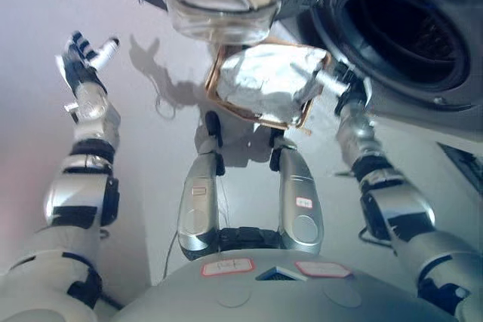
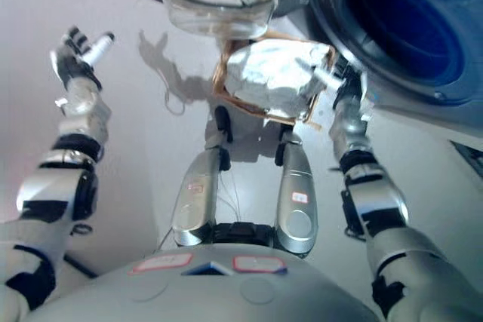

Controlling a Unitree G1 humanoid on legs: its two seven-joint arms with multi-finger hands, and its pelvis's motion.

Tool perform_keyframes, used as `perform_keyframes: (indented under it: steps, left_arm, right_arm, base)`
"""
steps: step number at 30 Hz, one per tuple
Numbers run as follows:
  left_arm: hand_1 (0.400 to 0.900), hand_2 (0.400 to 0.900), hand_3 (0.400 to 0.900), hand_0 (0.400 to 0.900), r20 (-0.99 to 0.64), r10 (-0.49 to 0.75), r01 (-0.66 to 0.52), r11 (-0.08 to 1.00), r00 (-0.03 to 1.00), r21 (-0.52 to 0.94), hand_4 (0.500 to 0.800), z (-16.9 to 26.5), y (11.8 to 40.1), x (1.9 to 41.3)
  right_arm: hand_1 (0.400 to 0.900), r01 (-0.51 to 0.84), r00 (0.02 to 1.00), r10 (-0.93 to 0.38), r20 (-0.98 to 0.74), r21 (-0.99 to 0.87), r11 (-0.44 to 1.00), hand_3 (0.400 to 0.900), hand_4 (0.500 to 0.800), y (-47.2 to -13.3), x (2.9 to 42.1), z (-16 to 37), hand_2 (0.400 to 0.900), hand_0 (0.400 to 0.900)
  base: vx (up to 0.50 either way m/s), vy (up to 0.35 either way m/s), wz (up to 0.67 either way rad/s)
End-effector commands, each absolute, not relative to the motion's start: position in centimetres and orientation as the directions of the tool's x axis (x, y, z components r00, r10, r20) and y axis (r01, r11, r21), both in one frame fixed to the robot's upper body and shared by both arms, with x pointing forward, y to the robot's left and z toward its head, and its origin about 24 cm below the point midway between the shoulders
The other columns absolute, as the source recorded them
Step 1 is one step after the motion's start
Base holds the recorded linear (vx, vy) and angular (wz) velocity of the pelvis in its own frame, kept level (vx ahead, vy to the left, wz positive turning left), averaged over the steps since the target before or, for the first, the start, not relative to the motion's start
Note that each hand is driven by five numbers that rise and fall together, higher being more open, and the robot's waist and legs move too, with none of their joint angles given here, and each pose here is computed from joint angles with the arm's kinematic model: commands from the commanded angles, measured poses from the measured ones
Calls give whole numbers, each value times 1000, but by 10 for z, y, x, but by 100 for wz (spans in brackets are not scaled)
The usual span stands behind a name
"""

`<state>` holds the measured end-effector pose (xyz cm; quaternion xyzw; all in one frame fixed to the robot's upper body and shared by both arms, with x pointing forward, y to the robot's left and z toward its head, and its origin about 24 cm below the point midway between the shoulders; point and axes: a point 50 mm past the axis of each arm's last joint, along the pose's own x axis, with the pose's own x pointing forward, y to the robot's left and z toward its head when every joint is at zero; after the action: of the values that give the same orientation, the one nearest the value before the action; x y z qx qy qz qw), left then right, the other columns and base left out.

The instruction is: Put the clothes in the basket into the washing machine.

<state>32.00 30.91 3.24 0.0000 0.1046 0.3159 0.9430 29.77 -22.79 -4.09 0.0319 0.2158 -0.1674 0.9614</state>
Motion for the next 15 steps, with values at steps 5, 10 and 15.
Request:
perform_keyframes:
  steps: [5, 10, 15]
  left_arm:
    - [900, 900, 900, 900, -269, 622, -610, 781, 736, 135, 800, -17, 313, 274]
    - [900, 900, 900, 900, -405, 585, -558, 807, 703, 196, 800, -56, 305, 239]
    - [900, 900, 900, 900, -487, 561, -533, 819, 669, 211, 800, -78, 302, 211]
  right_arm:
    - [900, 365, 635, -381, -672, -174, 915, 900, 800, -250, 202, -113, 900, 900]
    - [900, 304, 482, -381, -789, -257, 917, 900, 800, -256, 153, -137, 900, 900]
    - [900, 321, 377, -375, -847, -260, 910, 900, 800, -259, 116, -150, 900, 900]
  base:
    - [30, 57, -8]
    - [34, 34, -9]
    - [75, 20, -5]
